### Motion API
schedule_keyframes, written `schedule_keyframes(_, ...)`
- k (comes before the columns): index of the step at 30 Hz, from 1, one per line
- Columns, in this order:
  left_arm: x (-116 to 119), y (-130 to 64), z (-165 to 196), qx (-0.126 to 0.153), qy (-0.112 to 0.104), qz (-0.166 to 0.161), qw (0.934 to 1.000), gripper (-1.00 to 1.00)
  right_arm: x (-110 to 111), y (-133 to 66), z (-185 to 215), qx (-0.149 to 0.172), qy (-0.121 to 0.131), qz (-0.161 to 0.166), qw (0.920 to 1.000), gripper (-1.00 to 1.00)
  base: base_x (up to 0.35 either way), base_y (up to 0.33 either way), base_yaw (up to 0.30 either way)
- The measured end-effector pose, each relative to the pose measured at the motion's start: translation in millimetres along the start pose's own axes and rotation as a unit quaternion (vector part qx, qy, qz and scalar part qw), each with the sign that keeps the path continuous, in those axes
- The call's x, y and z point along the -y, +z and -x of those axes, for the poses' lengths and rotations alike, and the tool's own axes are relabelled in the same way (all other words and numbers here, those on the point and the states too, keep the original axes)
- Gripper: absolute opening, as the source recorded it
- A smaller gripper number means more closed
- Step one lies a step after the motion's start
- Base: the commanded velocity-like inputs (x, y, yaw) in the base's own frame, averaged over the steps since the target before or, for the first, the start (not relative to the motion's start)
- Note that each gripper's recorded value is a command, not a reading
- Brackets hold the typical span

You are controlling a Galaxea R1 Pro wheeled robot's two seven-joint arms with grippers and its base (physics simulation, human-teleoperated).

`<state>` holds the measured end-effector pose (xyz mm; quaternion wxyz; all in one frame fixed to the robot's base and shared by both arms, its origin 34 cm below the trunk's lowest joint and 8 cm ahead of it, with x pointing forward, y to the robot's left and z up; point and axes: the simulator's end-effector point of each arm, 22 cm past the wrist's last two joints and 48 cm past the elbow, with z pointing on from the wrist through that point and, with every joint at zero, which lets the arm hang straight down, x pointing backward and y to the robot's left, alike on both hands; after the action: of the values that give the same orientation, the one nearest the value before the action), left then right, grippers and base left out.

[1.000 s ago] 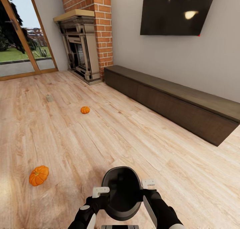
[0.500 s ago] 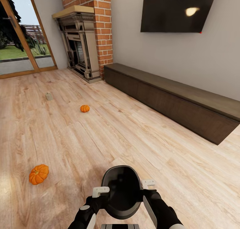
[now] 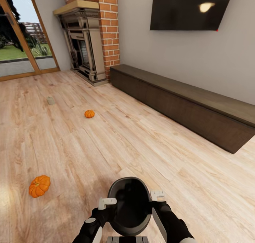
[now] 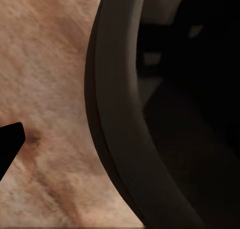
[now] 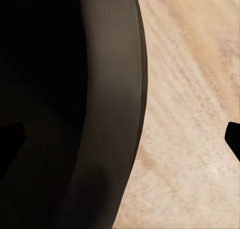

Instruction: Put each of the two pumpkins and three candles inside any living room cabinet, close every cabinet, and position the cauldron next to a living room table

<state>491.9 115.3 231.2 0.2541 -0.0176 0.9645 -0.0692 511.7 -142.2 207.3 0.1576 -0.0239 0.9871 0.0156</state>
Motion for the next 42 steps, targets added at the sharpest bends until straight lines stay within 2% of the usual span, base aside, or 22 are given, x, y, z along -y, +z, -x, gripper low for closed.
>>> schedule_keyframes(6,-1.5,5.8,-11.0,-0.012,-0.001,0.001,0.9999,1.00,-0.1,8.2,-10.5,-0.013,0.000,0.001,0.9999,1.00,0.000,0.000,0.000)
schedule_keyframes(10,-1.5,5.7,-10.9,-0.012,-0.002,0.001,0.9999,1.00,-0.1,8.2,-10.5,-0.013,0.000,0.001,0.9999,1.00,0.000,0.000,0.000)
schedule_keyframes(14,-2.4,9.2,-18.1,-0.020,-0.002,0.001,0.9998,1.00,-0.3,9.0,-12.3,-0.027,0.002,0.003,0.9996,1.00,0.000,0.000,0.000)
schedule_keyframes(26,-2.4,9.2,-18.0,-0.020,-0.003,0.001,0.9998,1.00,-0.3,9.0,-12.3,-0.027,0.002,0.003,0.9996,1.00,0.000,0.000,0.000)
schedule_keyframes(27,-2.4,9.2,-18.1,-0.020,-0.002,0.001,0.9998,1.00,-0.3,9.0,-12.3,-0.027,0.002,0.003,0.9996,-1.00,0.000,0.000,0.000)
schedule_keyframes(30,-2.4,9.2,-18.1,-0.020,-0.002,0.001,0.9998,1.00,-0.4,9.0,-12.0,-0.026,0.002,0.003,0.9996,-1.00,0.000,0.000,0.000)
schedule_keyframes(31,-2.4,9.2,-18.2,-0.020,-0.002,0.001,0.9998,-1.00,-0.5,9.1,-11.8,-0.026,0.002,0.003,0.9997,-1.00,0.000,0.000,0.000)
schedule_keyframes(36,-2.5,9.1,-17.3,-0.019,-0.007,0.002,0.9998,-1.00,1.3,9.0,-10.9,-0.024,0.004,-0.002,0.9997,-1.00,0.000,0.000,0.000)
schedule_keyframes(42,-8.2,9.2,-17.2,-0.019,-0.001,0.011,0.9998,-1.00,3.9,8.7,-11.3,-0.026,-0.004,-0.007,0.9996,-1.00,0.000,0.000,0.000)
